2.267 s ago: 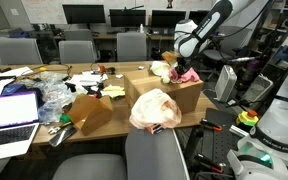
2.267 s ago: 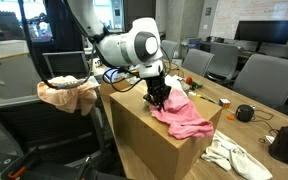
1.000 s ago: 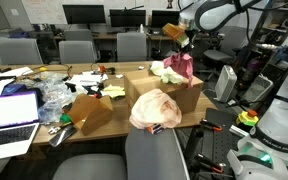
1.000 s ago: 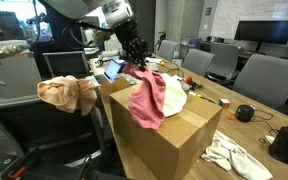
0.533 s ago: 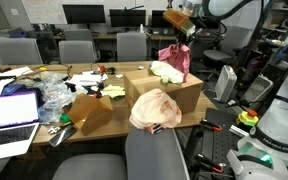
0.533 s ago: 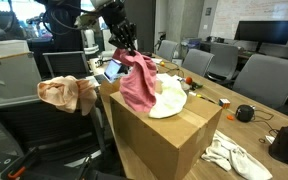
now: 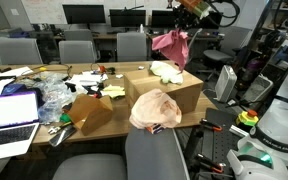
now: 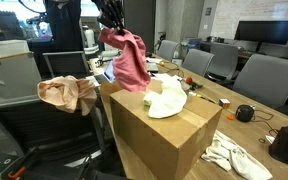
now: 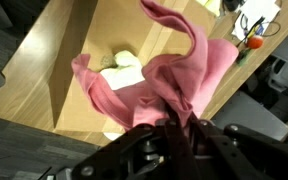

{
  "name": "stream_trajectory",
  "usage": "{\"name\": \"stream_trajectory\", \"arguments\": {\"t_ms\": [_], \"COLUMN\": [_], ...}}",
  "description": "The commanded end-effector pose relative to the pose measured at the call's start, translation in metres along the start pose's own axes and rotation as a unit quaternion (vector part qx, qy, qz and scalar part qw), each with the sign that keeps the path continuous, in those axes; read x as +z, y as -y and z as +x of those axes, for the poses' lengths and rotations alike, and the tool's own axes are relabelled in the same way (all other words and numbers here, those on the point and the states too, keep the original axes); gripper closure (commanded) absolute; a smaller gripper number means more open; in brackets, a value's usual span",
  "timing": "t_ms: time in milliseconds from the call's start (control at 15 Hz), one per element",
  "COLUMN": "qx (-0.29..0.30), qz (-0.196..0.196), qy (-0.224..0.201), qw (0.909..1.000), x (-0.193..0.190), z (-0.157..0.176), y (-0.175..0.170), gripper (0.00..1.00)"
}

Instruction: Get the three objects from the cardboard box then put them on the headrest of the grey chair

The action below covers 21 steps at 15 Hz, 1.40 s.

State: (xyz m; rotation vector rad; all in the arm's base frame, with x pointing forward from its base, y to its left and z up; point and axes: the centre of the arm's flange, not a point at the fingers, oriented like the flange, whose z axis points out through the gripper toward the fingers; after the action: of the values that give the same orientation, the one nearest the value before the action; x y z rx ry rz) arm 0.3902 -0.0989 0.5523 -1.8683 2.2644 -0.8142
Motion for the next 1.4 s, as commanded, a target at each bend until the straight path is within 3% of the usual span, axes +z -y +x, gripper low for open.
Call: {"name": "stream_trajectory", "arguments": {"t_ms": [0, 200, 467, 733, 1000, 1333], "qx": [-0.072, -0.132, -0.209, -0.280, -0.342, -0.391], "qz": [0.045, 0.066, 0.088, 0.082, 0.061, 0.044], "qy": [0.051, 0.098, 0.168, 0.235, 0.303, 0.351], "qw": [0.9951, 0.9842, 0.9594, 0.9272, 0.8875, 0.8497], "x": [-0.043, -0.063, -0.078, -0.081, -0.081, -0.083], "z": [-0.011, -0.024, -0.037, -0.048, -0.052, -0.053], "y": [0.000, 0.000, -0.002, -0.003, -0.014, -0.020], "gripper": [0.98, 0.98, 0.98, 0.98, 0.98, 0.98]}}
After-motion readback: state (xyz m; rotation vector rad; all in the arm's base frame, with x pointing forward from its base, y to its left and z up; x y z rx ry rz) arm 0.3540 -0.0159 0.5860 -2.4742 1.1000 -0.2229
